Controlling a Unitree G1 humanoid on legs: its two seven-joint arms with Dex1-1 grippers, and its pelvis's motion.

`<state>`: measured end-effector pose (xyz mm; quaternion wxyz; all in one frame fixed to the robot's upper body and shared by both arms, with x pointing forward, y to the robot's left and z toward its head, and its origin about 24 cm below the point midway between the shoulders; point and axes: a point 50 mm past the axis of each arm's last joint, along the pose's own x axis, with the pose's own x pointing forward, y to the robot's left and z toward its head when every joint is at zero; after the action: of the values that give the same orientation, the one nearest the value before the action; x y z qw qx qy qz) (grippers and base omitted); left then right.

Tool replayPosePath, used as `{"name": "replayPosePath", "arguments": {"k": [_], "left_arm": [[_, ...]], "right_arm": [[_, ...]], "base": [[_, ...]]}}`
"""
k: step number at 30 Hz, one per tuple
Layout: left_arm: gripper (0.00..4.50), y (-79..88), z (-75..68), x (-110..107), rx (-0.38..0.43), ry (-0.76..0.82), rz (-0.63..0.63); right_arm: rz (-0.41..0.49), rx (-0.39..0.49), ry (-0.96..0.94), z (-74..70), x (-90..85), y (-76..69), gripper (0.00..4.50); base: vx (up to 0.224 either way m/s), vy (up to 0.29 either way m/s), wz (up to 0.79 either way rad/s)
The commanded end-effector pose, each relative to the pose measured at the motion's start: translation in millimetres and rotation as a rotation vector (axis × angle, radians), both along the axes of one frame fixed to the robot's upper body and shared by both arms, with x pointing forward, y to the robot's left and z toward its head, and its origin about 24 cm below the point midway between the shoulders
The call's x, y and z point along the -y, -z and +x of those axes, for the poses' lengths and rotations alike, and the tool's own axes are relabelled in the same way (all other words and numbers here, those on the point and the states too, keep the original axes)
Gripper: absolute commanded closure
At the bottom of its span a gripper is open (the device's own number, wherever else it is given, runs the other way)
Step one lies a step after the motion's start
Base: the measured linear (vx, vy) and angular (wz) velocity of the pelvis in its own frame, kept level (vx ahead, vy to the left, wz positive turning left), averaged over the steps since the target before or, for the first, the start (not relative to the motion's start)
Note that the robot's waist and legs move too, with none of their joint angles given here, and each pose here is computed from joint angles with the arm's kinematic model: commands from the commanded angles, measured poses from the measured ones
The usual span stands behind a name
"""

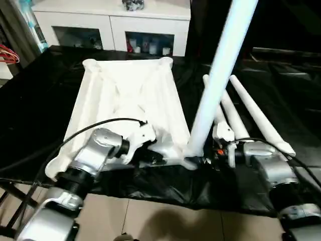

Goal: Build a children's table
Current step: Rotate leg to tighten

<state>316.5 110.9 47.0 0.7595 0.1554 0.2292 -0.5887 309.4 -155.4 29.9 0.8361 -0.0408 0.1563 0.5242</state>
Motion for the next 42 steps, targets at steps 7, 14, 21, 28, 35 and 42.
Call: {"name": "replayPosePath", "arguments": {"k": [7,14,21,28,35,42], "left_arm": [[4.50,-24.5,21.6,43.3,0.149,-0.300,-0.076],[4.50,-27.1,15.8,60.0,0.154,-0.301,-0.111],[4.50,-25.5,15.6,59.1,0.169,-0.285,-0.103],[4.23,-26.7,19.0,52.1,0.136,-0.305,-0.110],[3.57,-36.9,28.5,35.6,0.213,-0.341,-0.106],[3.57,-63.7,41.2,-11.2,0.288,-0.404,-0.067]], "right_arm": [[0.004,-0.096,0.328,12.6,-53.2,29.5,1.73],[0.090,-0.144,0.381,13.4,-67.5,30.6,0.93],[0.037,-0.045,0.432,18.7,-44.3,22.6,0.52],[0.044,0.029,0.313,8.3,-15.9,4.0,0.51],[0.029,0.103,0.264,1.6,28.3,-26.8,0.50],[0.047,0.055,0.096,-10.5,30.5,-42.2,0.50]], "base": [[0.000,0.000,0.00],[0.000,0.000,0.00],[0.000,0.000,0.00],[0.000,0.000,0.00],[0.000,0.000,0.00],[0.000,0.000,0.00]]}}
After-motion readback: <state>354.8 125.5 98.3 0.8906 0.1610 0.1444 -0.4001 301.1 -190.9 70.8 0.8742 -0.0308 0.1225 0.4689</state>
